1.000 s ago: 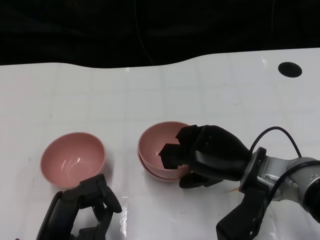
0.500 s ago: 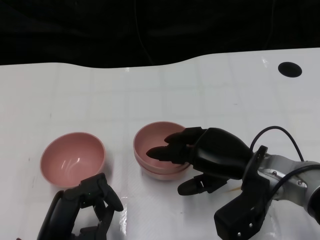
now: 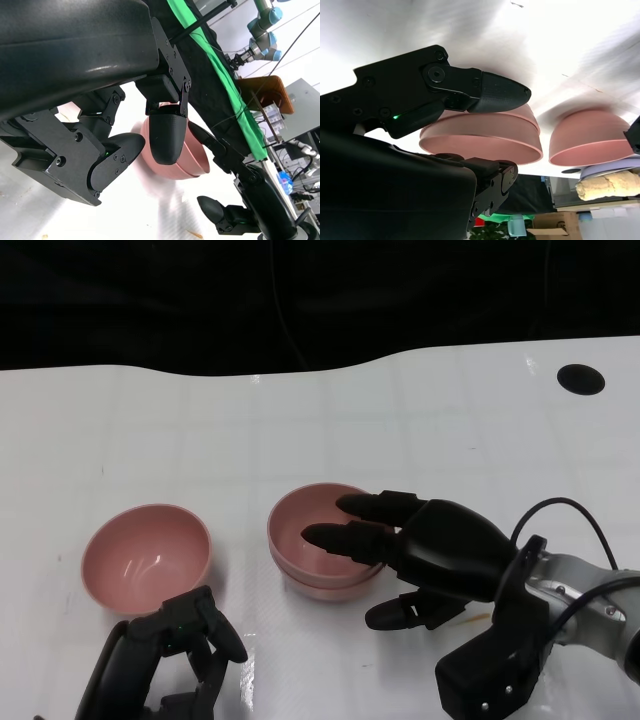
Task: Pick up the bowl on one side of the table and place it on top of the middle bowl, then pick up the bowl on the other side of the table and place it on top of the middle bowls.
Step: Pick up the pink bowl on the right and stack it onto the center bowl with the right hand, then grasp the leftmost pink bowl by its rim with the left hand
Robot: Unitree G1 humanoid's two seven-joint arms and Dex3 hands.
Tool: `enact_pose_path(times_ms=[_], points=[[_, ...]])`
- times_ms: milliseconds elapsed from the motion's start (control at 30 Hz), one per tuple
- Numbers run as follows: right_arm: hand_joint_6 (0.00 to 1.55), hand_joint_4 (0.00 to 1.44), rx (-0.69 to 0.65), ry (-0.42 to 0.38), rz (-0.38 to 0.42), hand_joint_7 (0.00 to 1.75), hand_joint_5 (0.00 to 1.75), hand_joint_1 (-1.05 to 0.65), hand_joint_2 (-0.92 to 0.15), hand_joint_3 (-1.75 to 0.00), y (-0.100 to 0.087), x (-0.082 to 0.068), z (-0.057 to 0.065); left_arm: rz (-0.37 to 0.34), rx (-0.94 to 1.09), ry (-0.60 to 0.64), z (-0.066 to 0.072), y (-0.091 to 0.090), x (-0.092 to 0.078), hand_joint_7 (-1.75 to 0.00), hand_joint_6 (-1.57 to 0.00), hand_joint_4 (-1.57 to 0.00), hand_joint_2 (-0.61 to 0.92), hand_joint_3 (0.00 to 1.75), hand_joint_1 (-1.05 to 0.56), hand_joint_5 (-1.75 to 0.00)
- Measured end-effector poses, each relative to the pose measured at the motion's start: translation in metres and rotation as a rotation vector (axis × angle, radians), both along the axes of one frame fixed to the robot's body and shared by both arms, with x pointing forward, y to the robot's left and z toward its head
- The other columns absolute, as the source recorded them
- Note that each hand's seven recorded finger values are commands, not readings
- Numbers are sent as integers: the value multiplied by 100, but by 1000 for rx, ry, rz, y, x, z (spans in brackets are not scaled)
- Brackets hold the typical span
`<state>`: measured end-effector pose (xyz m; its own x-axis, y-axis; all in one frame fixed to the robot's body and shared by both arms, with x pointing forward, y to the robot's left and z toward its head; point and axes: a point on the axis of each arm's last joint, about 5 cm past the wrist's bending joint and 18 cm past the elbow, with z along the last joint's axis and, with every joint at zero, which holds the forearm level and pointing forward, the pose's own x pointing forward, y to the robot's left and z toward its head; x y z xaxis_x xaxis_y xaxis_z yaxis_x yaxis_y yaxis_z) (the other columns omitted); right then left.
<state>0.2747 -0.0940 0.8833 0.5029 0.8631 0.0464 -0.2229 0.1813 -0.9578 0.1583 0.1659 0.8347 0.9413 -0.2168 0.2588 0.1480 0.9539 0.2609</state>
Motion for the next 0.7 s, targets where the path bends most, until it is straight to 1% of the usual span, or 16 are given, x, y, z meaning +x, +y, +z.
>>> enact_pose_path(times_ms=[67, 200, 333, 467, 633, 700], points=[[17, 16, 11, -9, -8, 2, 4, -91, -92, -70, -5, -1, 1, 1, -2, -1, 0, 0, 0, -142, -77, -82, 50, 118, -6, -167], [21, 24, 62, -11, -62, 3, 7, -88, -92, -65, -21, -4, 2, 8, -8, -2, 0, 1, 0, -142, -77, -82, 52, 115, -6, -170], [30, 37, 137, -11, -128, 4, 11, -83, -92, -55, -40, -11, 2, 12, -10, -3, 1, 2, 0, -142, -76, -81, 52, 115, -7, -170], [33, 42, 175, -11, -178, 4, 12, -81, -92, -51, -58, -18, 0, 16, -11, -5, 1, 4, 0, -143, -77, -82, 52, 116, -6, -169], [35, 46, 209, -17, -239, 4, 12, -82, -92, -51, -75, -27, -1, 19, -11, -12, 1, 5, -1, -143, -77, -83, 51, 116, -7, -170], [39, 48, 230, -12, -272, 5, 12, -80, -92, -51, -82, -32, -3, 23, -10, -14, 2, 6, -1, -143, -77, -83, 52, 114, -9, -171]])
